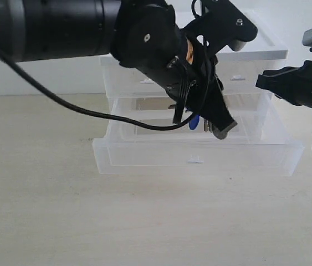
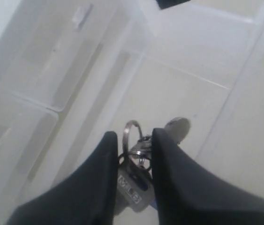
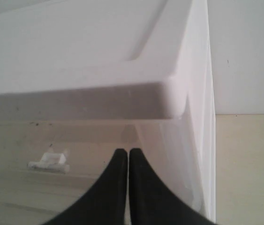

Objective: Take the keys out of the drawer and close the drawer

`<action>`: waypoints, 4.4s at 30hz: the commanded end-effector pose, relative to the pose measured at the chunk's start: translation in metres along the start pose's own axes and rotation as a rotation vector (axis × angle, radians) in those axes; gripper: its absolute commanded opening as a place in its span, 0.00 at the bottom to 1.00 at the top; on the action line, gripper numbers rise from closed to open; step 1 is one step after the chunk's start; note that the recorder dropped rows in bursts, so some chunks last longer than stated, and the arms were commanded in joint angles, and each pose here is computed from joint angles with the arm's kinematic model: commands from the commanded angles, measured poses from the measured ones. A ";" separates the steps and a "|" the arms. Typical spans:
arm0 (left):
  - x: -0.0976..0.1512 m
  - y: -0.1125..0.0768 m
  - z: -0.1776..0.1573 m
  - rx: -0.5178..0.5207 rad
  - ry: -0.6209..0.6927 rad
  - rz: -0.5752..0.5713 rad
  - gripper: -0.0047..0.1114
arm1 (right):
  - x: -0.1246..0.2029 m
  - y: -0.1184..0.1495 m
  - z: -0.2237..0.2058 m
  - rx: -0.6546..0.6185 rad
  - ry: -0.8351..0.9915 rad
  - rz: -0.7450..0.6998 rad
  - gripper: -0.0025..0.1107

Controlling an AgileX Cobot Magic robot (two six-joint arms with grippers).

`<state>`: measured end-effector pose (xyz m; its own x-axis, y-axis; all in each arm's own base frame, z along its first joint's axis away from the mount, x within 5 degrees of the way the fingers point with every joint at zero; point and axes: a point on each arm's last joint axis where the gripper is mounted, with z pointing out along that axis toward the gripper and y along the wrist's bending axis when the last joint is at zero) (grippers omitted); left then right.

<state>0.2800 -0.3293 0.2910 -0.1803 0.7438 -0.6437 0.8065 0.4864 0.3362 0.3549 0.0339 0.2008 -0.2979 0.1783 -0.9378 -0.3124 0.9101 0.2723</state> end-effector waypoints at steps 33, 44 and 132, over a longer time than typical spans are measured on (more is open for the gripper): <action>0.112 -0.076 0.036 0.170 -0.004 0.047 0.08 | 0.000 0.000 0.001 0.000 -0.001 -0.007 0.02; 0.129 -0.046 0.074 0.119 0.017 -0.028 0.08 | -0.001 0.000 0.001 -0.001 -0.002 -0.007 0.02; 0.072 0.004 0.055 -0.011 -0.287 0.060 0.08 | 0.000 0.000 0.001 -0.002 -0.001 -0.021 0.02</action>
<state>0.3237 -0.2938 0.1925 -0.0394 0.6036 -0.7963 0.7869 0.5099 0.3476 0.3549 0.0337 0.2004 -0.2981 0.1663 -0.9399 -0.3128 0.9133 0.2608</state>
